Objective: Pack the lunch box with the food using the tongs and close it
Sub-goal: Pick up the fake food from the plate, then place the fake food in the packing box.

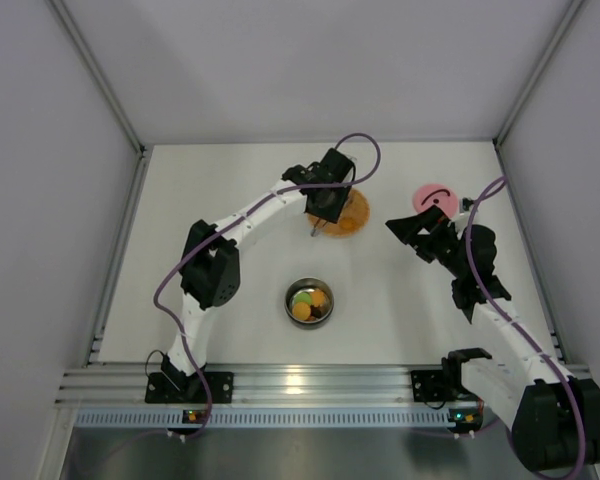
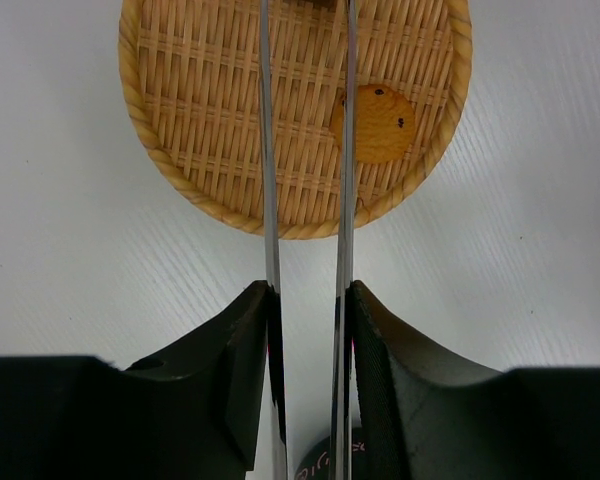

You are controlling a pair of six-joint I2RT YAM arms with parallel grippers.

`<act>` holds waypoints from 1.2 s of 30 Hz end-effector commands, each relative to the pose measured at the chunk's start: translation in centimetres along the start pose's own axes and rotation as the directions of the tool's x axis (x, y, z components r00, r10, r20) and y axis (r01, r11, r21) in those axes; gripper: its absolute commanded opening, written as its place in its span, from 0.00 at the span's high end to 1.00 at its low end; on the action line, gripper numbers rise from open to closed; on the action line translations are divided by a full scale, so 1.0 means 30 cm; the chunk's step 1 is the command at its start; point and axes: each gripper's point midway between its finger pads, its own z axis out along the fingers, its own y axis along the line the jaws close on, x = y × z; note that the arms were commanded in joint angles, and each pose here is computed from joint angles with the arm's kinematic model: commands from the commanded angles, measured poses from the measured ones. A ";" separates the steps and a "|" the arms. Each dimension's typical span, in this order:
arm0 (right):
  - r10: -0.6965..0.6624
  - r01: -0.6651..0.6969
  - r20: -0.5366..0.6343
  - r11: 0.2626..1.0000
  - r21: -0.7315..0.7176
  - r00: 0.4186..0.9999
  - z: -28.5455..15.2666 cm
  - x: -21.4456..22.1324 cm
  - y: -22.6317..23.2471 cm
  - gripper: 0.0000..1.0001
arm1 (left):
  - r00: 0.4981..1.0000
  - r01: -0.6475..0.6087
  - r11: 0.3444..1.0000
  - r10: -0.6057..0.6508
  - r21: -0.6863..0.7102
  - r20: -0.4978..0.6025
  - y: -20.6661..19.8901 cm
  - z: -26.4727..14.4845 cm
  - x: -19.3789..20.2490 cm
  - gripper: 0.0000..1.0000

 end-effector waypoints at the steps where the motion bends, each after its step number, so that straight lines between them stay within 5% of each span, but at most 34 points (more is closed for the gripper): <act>1: -0.040 0.042 0.035 0.998 -0.053 0.999 -0.002 -0.038 0.053 0.01 | 0.995 0.016 1.000 -0.016 0.010 0.100 0.007 -0.107 -0.087 0.61; 16: -0.038 0.040 0.036 0.998 -0.054 0.999 0.000 -0.038 0.053 0.00 | 0.986 0.055 0.998 -0.060 0.034 0.155 0.040 -0.401 -0.103 0.61; 36: -0.039 0.041 0.037 0.998 -0.051 0.999 0.010 -0.044 0.052 0.01 | 0.999 0.006 0.964 -0.015 0.267 0.033 0.012 -0.796 0.354 0.59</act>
